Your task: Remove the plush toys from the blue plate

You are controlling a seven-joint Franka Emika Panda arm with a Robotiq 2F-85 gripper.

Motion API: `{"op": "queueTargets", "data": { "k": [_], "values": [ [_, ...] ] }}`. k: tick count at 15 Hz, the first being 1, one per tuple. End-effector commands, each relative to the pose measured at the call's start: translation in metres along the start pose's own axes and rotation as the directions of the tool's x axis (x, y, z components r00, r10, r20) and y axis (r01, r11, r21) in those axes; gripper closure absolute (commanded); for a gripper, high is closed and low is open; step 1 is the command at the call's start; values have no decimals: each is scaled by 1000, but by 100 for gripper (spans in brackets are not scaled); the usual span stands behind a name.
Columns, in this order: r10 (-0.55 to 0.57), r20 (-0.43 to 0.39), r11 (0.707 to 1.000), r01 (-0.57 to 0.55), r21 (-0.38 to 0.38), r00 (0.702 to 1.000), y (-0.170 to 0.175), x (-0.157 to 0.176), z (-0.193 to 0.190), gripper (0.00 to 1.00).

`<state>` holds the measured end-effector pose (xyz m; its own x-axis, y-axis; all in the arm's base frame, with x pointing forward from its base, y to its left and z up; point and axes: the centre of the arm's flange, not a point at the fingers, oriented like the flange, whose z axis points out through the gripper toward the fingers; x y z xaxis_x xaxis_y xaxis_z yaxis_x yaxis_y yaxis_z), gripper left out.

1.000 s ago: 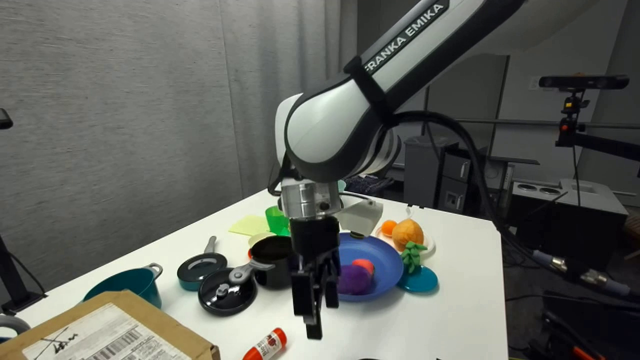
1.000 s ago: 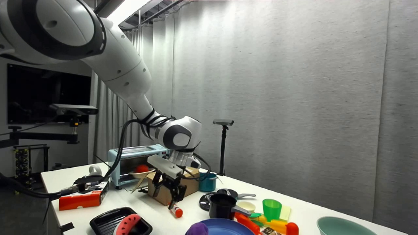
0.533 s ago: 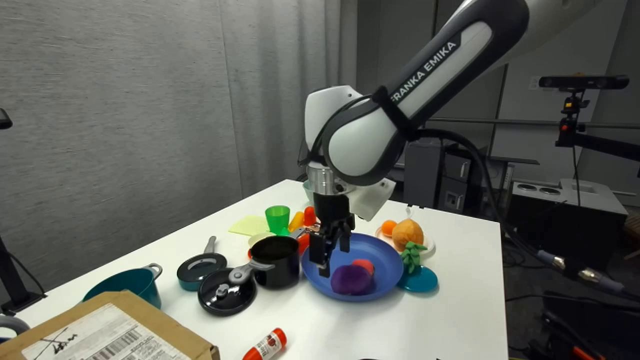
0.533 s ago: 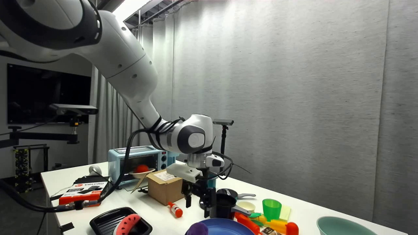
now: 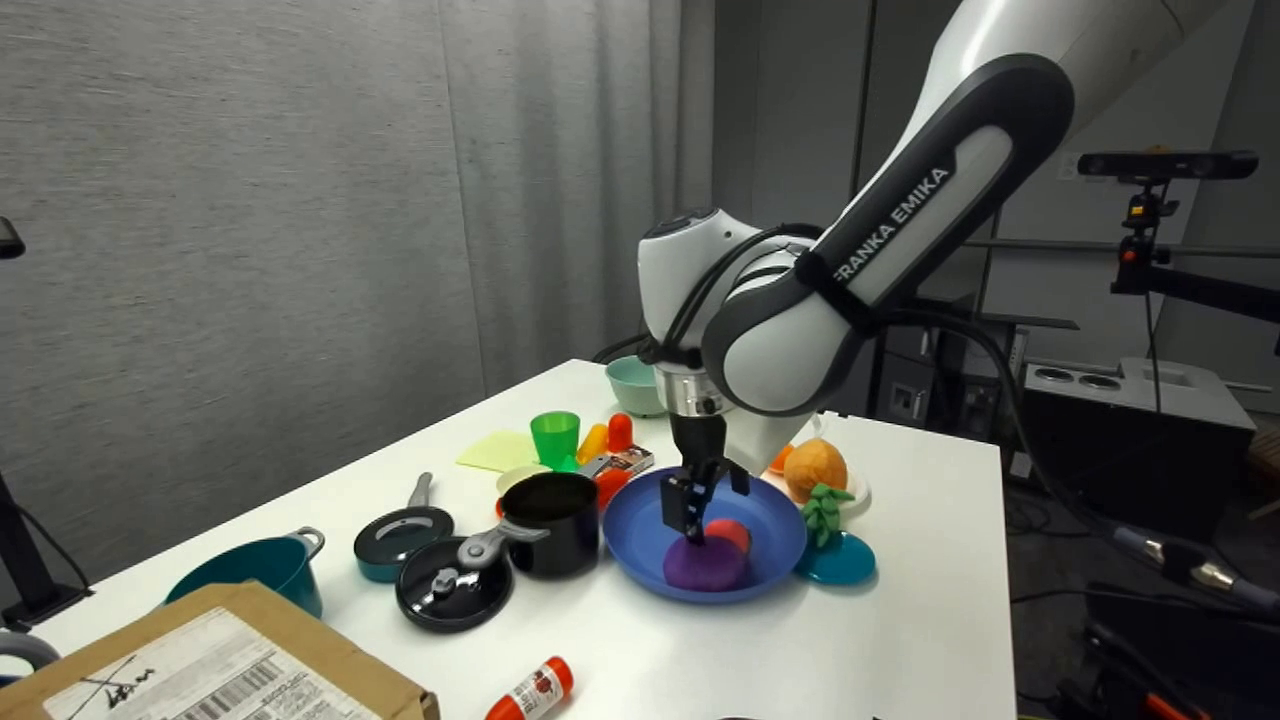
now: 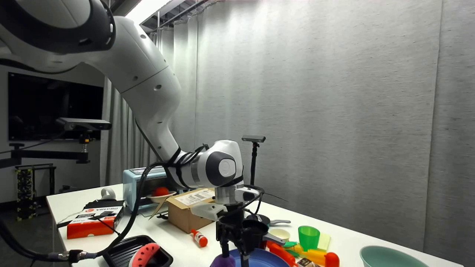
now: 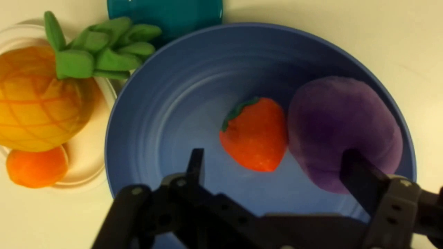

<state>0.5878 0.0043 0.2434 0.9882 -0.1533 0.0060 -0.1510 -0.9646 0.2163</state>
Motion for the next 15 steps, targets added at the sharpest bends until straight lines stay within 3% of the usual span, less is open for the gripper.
{"op": "queueTargets", "data": {
  "k": [1,7,10,15],
  "values": [
    [25,4,997,-25,73,1000,-9,-11,8,0],
    [76,20,984,-78,161,997,-12,-19,17,0],
    [104,28,960,-108,257,994,-33,-18,13,0],
    [108,5,926,-103,364,994,-31,-18,-11,0]
  ]
}}
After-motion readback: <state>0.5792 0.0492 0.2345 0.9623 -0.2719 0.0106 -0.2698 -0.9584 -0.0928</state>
